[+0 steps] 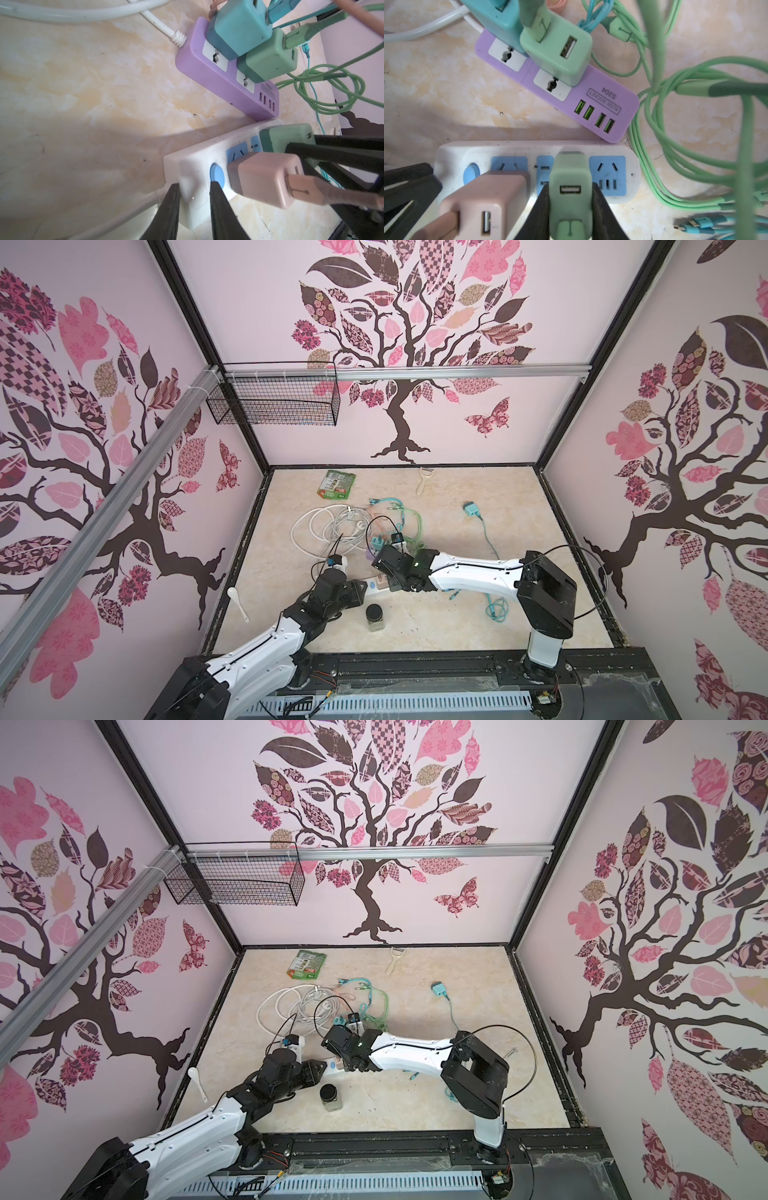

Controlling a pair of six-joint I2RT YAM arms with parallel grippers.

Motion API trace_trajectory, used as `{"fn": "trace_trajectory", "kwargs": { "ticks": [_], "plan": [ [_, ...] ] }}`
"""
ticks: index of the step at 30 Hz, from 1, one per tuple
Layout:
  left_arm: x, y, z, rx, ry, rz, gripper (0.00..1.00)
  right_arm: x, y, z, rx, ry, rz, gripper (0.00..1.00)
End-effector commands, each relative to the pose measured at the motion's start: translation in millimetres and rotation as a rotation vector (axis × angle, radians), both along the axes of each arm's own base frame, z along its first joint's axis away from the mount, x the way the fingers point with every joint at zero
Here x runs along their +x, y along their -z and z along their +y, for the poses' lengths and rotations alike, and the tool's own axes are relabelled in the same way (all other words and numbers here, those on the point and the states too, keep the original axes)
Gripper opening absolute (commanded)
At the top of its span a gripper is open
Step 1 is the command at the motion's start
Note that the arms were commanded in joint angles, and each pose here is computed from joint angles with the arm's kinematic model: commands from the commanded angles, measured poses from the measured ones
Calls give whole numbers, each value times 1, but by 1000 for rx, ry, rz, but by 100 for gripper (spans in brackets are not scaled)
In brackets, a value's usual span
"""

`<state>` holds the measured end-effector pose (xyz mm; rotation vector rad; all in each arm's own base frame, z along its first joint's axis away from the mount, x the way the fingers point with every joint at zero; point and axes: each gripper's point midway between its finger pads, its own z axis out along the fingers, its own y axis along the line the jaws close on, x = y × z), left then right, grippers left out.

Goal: Insert the plug
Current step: 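Push the light green charger into the blue socket beside the pink charger, then open the right gripper and lift it off the plugged light green charger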

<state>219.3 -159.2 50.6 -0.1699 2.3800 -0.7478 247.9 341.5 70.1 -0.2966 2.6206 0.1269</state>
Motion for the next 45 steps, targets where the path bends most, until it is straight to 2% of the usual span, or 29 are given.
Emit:
{"fn": "trace_trajectory", "kwargs": {
  "ticks": [1, 10, 24, 31, 37, 40, 45],
  "plan": [
    [-5, 7, 3, 15, 9, 7, 28, -30, 47, -25, -118, -19, 175, 28],
    [-5, 5, 3, 19, 11, 3, 28, -26, 25, -20, -49, -12, 134, 45],
    [-4, 4, 3, 26, 10, 3, 29, -37, -9, -18, 37, -71, 142, 60],
    [1, -2, 5, 45, 6, -15, 35, -53, -42, -17, 145, -169, 143, 70],
    [1, -13, 5, 60, 16, -23, 46, -59, -75, -24, 199, -224, 98, 78],
    [1, -19, 7, 67, 15, -30, 50, -51, -91, -38, 206, -218, 46, 79],
    [-1, -30, 11, 70, 0, -43, 53, -17, -108, -80, 228, -148, -55, 79]
  ]
}}
